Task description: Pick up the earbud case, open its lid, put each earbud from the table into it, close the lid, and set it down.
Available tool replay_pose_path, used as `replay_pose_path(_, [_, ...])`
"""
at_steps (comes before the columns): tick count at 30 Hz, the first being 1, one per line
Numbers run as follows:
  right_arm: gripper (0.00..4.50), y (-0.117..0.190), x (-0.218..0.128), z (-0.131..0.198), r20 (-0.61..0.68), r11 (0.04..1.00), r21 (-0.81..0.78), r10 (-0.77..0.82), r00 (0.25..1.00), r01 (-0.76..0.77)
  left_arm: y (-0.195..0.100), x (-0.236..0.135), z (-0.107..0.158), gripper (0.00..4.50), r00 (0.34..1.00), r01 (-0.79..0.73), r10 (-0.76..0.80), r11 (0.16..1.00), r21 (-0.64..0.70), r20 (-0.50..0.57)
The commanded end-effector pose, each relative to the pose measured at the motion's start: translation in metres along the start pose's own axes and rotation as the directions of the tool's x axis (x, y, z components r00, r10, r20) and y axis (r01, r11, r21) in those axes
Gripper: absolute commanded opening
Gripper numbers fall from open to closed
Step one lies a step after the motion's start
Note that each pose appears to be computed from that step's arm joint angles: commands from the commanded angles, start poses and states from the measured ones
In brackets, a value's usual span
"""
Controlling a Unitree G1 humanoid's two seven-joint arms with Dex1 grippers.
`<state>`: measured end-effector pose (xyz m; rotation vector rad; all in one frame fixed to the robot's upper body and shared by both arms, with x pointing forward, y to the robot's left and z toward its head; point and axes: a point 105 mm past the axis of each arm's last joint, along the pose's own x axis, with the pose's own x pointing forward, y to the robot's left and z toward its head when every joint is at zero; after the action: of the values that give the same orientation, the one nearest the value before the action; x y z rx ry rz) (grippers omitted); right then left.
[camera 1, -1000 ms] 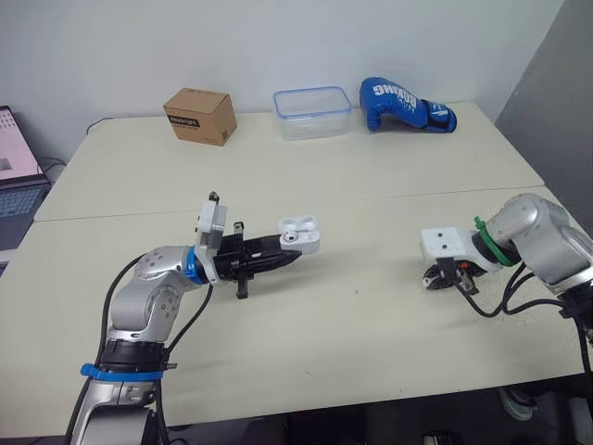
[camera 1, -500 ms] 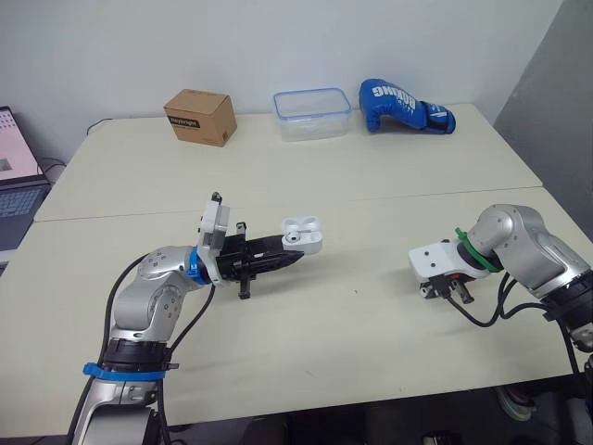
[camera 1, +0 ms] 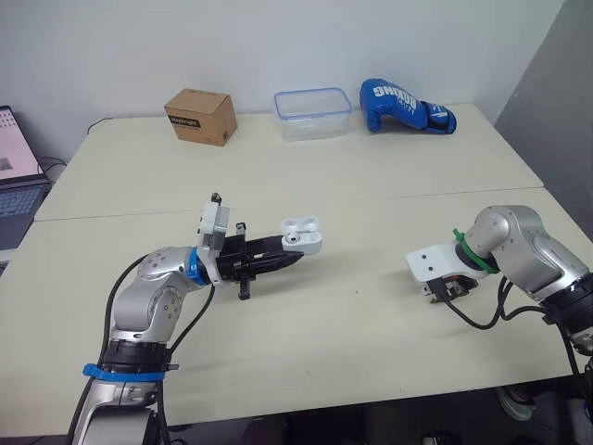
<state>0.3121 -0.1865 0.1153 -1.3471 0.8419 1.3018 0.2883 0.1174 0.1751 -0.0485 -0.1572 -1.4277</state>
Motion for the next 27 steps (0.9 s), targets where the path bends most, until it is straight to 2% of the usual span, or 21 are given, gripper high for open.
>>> replay_pose_path(1, [2.35,0.001,-0.004,-0.003,-0.060,1.000,0.019,-0.014,0.998,0.015,-0.002,0.004,0.008,0.81,1.000,0.016,-0.017,0.999,0.042,0.018])
replay_pose_path(16, [2.35,0.009,-0.005,0.017,-0.111,1.000,-0.006,-0.015,0.994,0.014,-0.001,0.006,0.008,0.81,1.000,0.010,-0.012,0.999,0.045,0.024])
replay_pose_path(27, [2.35,0.009,-0.002,0.016,-0.133,0.999,-0.038,-0.016,0.991,0.011,-0.002,0.004,0.007,0.81,1.000,0.001,-0.003,0.999,0.047,0.023])
